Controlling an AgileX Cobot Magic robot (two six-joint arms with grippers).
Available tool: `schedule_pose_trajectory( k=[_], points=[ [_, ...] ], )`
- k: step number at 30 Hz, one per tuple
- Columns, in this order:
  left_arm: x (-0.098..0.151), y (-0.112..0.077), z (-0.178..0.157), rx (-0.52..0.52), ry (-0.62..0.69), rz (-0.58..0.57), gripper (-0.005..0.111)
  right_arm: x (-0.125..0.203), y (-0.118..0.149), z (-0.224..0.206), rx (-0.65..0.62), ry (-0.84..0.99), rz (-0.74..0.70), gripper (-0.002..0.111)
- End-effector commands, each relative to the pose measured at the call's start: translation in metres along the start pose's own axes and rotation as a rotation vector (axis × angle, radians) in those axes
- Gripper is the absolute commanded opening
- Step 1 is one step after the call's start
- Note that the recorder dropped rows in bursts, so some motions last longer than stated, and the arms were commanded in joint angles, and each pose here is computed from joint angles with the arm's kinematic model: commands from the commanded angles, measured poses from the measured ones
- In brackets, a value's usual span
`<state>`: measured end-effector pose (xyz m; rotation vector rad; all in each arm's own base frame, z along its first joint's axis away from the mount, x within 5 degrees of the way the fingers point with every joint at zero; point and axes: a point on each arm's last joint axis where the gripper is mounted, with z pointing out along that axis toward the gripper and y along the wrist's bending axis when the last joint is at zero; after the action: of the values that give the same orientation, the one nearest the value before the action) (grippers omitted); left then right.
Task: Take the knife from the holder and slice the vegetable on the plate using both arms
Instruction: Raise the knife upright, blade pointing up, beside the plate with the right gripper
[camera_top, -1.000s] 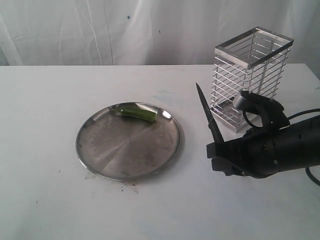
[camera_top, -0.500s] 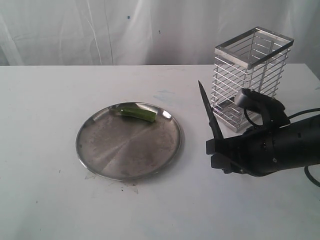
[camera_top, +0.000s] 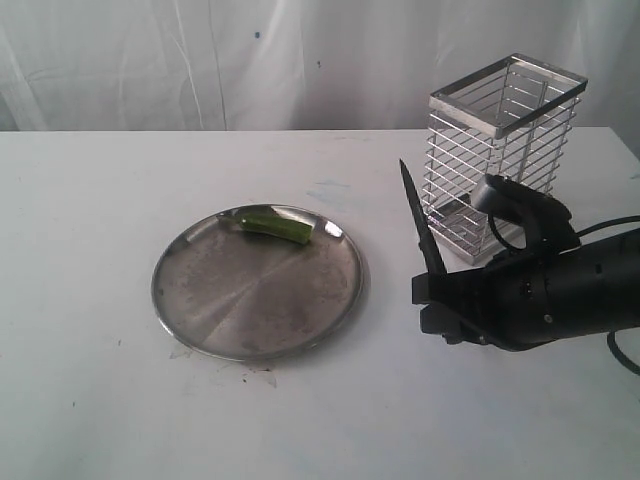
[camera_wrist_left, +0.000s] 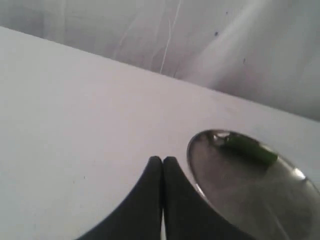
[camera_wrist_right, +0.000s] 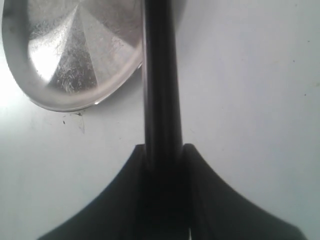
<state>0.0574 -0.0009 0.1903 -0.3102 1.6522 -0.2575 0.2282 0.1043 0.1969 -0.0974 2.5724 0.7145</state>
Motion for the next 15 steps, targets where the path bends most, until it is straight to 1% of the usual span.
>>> schedule_pose_trajectory(
  k=[1, 2, 4, 5, 6, 7, 8, 9, 10, 11, 12, 13, 14, 15],
  points=[
    [-0.009, 0.000, -0.001, 0.008, -0.108, -0.042, 0.000, 0.000, 0.000, -0.001, -0.002, -0.010, -0.022, 0.000],
    [-0.014, 0.000, -0.001, 0.011, -0.169, -0.042, 0.000, 0.000, 0.000, -0.001, -0.002, -0.010, -0.022, 0.000],
    [-0.030, -0.001, -0.005, 0.018, -0.345, -0.042, 0.000, 0.000, 0.001, -0.001, -0.006, -0.004, -0.023, 0.000],
    [-0.040, -0.001, -0.010, 0.024, -0.472, -0.046, 0.000, 0.001, 0.002, -0.001, -0.008, -0.002, -0.026, 0.000],
    [-0.053, 0.000, -0.018, 0.034, -0.632, -0.074, 0.000, 0.002, 0.004, 0.000, -0.013, 0.003, -0.032, 0.000],
    [-0.060, 0.000, -0.024, 0.046, -0.735, -0.122, 0.000, 0.003, 0.006, 0.000, -0.017, 0.007, -0.039, 0.000],
    [-0.080, -0.004, -0.033, 0.073, -0.834, -0.183, 0.000, 0.004, 0.008, 0.001, -0.023, 0.014, -0.048, 0.000],
    [-0.098, -0.011, -0.037, 0.086, -0.859, -0.189, 0.000, 0.006, 0.011, 0.002, -0.029, 0.020, -0.059, 0.000],
    [-0.121, -0.022, -0.036, 0.099, -0.840, -0.166, 0.000, 0.007, 0.014, 0.003, -0.036, 0.027, -0.070, 0.000],
    [-0.137, -0.033, -0.026, 0.097, -0.763, -0.065, 0.000, 0.010, 0.018, 0.004, -0.044, 0.034, -0.084, 0.000],
    [-0.159, -0.050, 0.000, 0.088, -0.646, 0.174, 0.000, 0.011, 0.022, 0.005, -0.048, 0.037, -0.103, 0.000],
    [-0.167, -0.057, 0.021, 0.092, -0.574, 0.313, 0.000, 0.011, 0.023, 0.006, -0.046, 0.031, -0.113, 0.000],
    [-0.175, -0.068, 0.067, 0.131, -0.436, 0.493, 0.000, 0.010, 0.023, 0.006, -0.035, 0.013, -0.125, 0.000],
    [-0.172, -0.069, 0.094, 0.156, -0.343, 0.544, 0.000, 0.009, 0.022, 0.006, -0.030, 0.005, -0.130, 0.000]
  ],
)
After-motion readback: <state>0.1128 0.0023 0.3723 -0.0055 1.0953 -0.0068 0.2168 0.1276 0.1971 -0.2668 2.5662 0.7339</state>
